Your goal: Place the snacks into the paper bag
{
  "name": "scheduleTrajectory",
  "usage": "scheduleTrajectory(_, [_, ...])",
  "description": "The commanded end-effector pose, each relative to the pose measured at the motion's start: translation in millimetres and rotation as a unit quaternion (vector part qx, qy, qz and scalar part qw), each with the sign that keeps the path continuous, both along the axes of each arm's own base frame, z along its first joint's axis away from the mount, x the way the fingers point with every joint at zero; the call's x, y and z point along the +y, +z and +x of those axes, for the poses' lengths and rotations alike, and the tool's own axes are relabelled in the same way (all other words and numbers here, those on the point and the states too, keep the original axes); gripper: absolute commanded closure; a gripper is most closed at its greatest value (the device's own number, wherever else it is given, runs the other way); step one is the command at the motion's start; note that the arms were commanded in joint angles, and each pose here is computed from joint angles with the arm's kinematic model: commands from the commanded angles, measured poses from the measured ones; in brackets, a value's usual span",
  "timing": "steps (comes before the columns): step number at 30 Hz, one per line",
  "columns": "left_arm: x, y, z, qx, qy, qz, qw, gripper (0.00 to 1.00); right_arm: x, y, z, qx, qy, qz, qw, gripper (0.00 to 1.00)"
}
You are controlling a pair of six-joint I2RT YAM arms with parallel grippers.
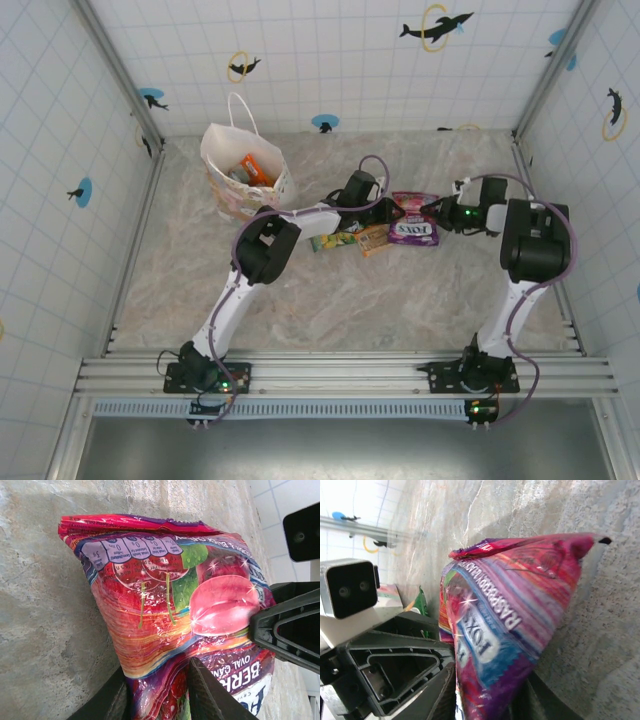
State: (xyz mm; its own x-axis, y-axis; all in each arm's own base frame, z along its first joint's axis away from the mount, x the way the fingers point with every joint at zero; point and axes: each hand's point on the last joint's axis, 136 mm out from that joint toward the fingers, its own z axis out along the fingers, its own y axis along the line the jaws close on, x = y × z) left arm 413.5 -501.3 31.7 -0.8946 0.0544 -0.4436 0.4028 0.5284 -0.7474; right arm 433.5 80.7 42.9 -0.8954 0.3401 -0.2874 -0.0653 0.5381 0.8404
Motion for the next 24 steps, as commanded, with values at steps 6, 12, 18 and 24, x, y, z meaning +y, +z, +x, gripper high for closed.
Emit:
scheduleTrajectory(6, [-2.0, 22.0, -1.3, -0.018, -0.004, 0.003, 1.000, 0.68, 9.5, 34.3, -1.7, -0.051, 0.005, 0.000, 0.999, 0.82])
scheduleTrajectory(12, [11.4, 84.5, -7.8, -0.061, 0.002, -0.005, 0.998, 0.65, -0.7, 54.7, -5.7, -0.079, -0.026, -0.034, 0.996, 0.89])
scheduleTrajectory(18, [42.4, 136.5, -35.6, -0.093, 0.004, -0.011, 0.996, 0.63, 1.2, 91.4, -10.1, -0.126, -0.047, -0.057, 0.989, 0.95])
scheduleTrajectory(24, [86.5, 161.9, -79.5, -0.104, 0.006, -0.002, 0.995, 0.61, 21.0, 141.8, -16.8, -0.189, -0.061, -0.082, 0.977, 0.95])
